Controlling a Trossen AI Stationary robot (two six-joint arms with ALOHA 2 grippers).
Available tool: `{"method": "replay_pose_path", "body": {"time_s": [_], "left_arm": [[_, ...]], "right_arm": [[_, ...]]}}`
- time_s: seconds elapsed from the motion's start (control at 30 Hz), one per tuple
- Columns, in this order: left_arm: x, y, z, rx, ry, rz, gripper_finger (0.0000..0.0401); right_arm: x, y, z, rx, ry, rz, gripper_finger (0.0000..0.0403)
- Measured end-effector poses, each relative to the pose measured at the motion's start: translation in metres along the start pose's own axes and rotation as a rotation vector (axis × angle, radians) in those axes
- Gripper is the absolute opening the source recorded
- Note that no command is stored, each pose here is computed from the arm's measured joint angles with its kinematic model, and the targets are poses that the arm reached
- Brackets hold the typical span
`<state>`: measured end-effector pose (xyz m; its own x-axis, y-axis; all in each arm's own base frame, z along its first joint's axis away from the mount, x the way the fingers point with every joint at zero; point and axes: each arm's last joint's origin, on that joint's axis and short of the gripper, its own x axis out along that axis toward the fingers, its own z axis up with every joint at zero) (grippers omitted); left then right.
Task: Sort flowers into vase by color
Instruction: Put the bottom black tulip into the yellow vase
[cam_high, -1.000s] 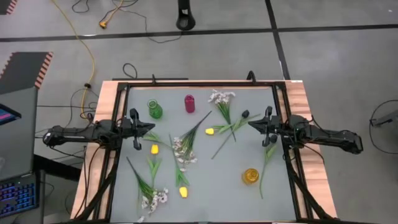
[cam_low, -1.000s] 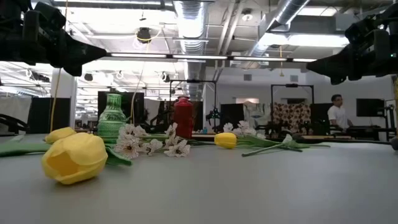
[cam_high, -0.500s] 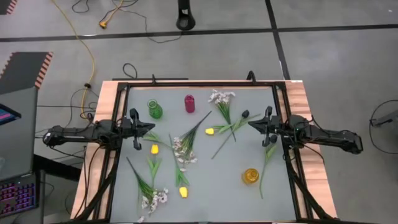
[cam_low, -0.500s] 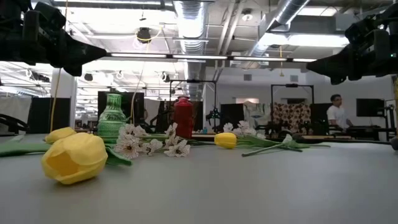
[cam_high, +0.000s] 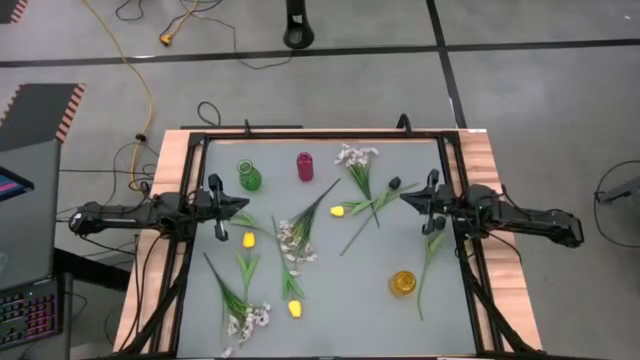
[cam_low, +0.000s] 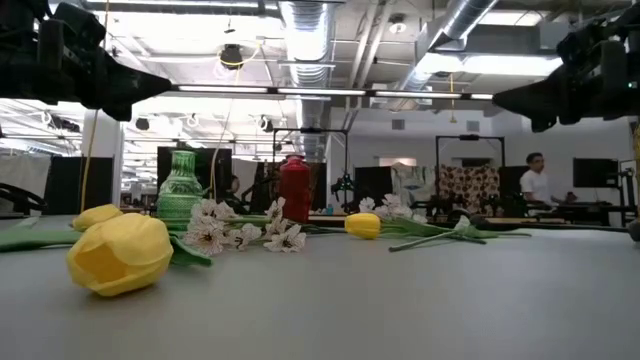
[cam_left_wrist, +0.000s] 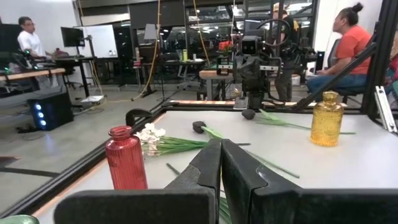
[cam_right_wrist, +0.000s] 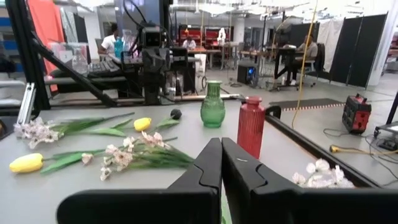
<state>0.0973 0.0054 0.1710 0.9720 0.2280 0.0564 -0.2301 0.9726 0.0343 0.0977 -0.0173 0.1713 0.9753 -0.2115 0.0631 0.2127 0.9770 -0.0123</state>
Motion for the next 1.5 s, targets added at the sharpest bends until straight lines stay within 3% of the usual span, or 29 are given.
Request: {"method": "replay_pose_path", "body": {"time_s": [0.23,0.5,0.67,0.97,1.1,1.27,1.5], "left_arm": [[0.000,0.000,0.000,-0.059,0.000,-0.001,0.0000],[0.000,0.000,0.000,-0.033,-0.001,-0.001,0.0000],[0.000,0.000,0.000,-0.035,-0.001,-0.001,0.0000],[0.000,0.000,0.000,-0.008,0.000,-0.001,0.0000],[0.000,0.000,0.000,-0.008,0.000,-0.001,0.0000],[0.000,0.000,0.000,-0.008,0.000,-0.001,0.0000],[0.000,0.000,0.000,-0.008,-0.001,-0.002,0.0000]], "right_arm": [[-0.002,-0.003,0.018,0.215,-0.102,-0.098,0.0059],[-0.010,-0.006,0.058,0.307,-0.162,-0.142,0.0163],[-0.012,-0.007,0.082,0.344,-0.054,-0.161,0.0211],[0.007,-0.004,0.118,0.508,0.329,-0.198,0.0214],[0.025,0.001,0.122,0.714,0.536,-0.149,0.0210],[0.042,0.008,0.112,0.970,0.845,-0.152,0.0207],[0.054,0.018,0.082,1.176,1.255,-0.369,0.0207]]}}
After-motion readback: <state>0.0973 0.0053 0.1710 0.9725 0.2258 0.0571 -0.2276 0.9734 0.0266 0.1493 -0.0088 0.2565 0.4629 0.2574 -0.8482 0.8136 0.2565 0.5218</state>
